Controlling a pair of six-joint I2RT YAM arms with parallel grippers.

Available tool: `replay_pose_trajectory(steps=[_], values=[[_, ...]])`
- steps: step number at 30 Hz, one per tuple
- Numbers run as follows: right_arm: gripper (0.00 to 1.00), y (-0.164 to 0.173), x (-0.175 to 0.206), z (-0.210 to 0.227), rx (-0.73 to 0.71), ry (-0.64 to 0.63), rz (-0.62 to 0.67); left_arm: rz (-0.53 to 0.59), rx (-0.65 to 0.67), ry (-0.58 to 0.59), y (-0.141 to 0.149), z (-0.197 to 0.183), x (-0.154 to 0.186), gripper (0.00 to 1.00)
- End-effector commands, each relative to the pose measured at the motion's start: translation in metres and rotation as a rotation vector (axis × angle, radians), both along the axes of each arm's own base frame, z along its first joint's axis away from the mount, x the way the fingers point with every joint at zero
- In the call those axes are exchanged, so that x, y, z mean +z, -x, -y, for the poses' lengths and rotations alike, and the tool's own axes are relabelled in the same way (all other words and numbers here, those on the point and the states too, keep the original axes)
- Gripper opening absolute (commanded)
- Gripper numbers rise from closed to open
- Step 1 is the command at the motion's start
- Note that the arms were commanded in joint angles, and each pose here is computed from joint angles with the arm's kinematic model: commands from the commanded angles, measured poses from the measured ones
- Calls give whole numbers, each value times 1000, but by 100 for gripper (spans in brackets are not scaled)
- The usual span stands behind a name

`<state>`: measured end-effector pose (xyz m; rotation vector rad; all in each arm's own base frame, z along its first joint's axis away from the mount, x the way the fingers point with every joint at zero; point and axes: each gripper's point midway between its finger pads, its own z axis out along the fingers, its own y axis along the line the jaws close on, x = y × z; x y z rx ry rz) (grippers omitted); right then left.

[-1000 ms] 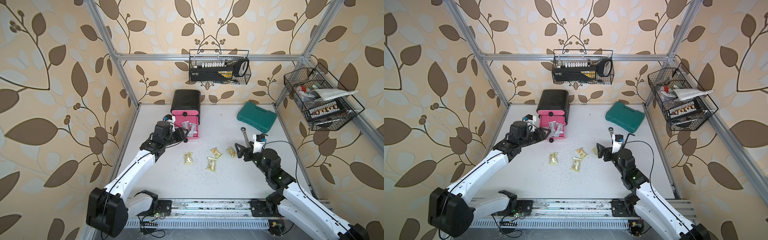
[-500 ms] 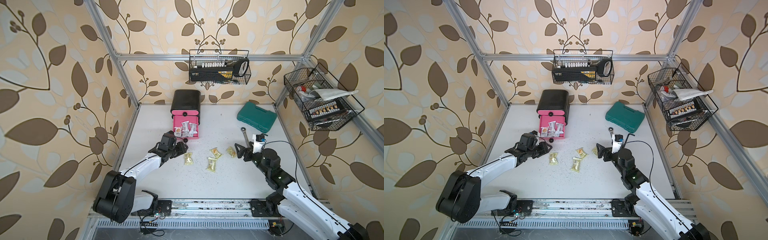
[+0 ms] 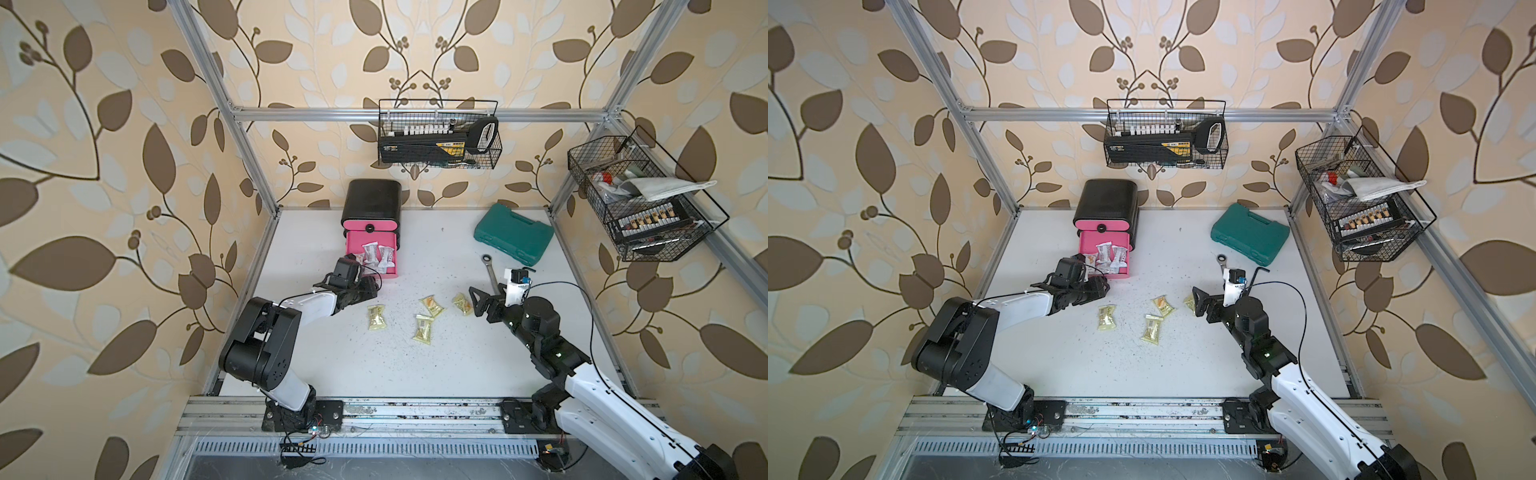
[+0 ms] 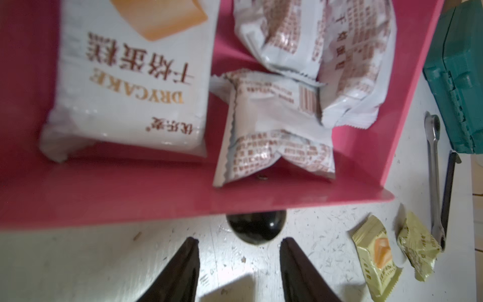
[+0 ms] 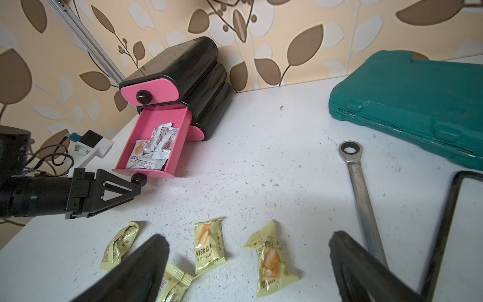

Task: Place the cookies into the drawer by color
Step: Close the drawer in the storage box.

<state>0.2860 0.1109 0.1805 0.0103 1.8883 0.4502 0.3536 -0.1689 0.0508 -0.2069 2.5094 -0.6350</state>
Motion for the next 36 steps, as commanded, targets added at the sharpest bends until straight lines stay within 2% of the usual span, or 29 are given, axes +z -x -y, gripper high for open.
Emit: replay_pose_trajectory(steps=[1, 6, 12, 19, 23, 30, 36], values=[[99, 0, 2, -2, 3, -10, 8, 82, 5, -21, -22, 3, 16, 53], [99, 0, 2, -2, 3, -10, 9, 67, 31, -57, -29, -2, 8, 48], [99, 0, 3, -1, 1, -11, 12, 61, 38, -46, -34, 1, 6, 41], [99, 0, 3, -1, 0, -11, 12, 75, 57, -28, -34, 0, 15, 19], [99, 0, 2, -1, -1, -10, 10, 95, 62, -12, -33, 0, 29, 11], [99, 0, 3, -1, 2, -11, 11, 169, 76, -17, -38, -4, 69, 7], [99, 0, 4, -1, 1, -13, 15, 174, 70, -82, -57, -5, 75, 6]])
